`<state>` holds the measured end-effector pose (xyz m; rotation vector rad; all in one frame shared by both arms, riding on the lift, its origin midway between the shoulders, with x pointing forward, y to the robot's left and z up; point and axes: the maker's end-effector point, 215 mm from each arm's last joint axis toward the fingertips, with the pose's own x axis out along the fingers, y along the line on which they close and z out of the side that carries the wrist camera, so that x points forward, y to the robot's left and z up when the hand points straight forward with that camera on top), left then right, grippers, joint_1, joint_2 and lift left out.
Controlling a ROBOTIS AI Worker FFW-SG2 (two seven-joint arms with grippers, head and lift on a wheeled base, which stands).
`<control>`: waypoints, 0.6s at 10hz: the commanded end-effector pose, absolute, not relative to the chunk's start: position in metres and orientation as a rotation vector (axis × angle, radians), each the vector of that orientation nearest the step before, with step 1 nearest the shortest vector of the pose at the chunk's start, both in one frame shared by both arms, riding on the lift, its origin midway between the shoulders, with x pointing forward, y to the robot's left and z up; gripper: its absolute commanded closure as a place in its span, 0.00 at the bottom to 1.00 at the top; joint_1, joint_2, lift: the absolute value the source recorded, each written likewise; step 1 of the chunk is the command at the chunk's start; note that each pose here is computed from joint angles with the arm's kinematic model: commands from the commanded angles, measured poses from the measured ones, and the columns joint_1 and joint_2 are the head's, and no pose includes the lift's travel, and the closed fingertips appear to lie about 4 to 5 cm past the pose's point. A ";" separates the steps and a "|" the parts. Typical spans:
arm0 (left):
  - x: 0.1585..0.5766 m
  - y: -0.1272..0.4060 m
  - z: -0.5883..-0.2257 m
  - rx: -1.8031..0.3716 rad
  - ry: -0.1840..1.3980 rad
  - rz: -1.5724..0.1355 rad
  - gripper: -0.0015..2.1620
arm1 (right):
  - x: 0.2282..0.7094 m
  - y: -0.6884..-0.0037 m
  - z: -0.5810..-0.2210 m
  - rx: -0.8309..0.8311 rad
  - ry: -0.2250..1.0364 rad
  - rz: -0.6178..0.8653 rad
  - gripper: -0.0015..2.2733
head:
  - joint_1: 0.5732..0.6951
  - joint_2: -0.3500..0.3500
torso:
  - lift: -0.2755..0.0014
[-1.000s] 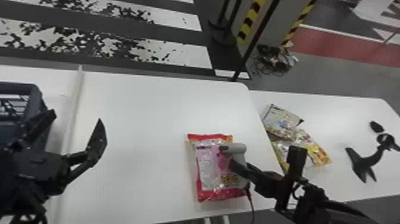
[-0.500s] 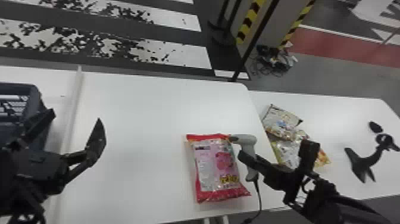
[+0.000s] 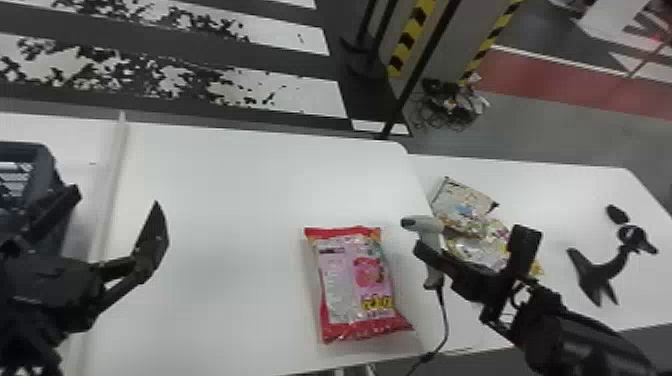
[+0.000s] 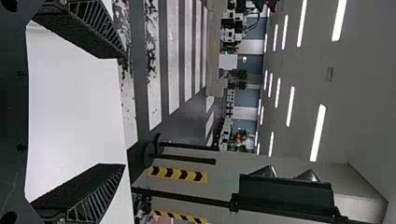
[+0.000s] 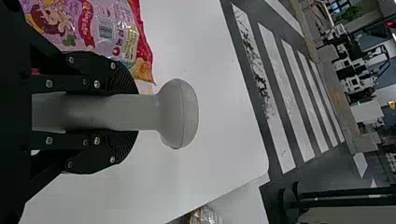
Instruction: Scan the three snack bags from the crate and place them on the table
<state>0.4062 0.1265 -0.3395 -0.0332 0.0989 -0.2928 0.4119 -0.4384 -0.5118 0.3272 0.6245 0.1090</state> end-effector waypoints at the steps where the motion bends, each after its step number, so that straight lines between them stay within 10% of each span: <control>1: 0.407 0.127 -0.341 -0.034 0.101 -0.290 0.02 | 0.419 -0.453 -0.527 0.336 0.632 0.083 0.99 | 1.00 0.00 | 0.77; 6: 0.412 0.126 -0.349 -0.025 0.111 -0.296 0.02 | 0.430 -0.490 -0.553 0.304 0.647 0.037 0.99 | 1.00 0.00 | 0.77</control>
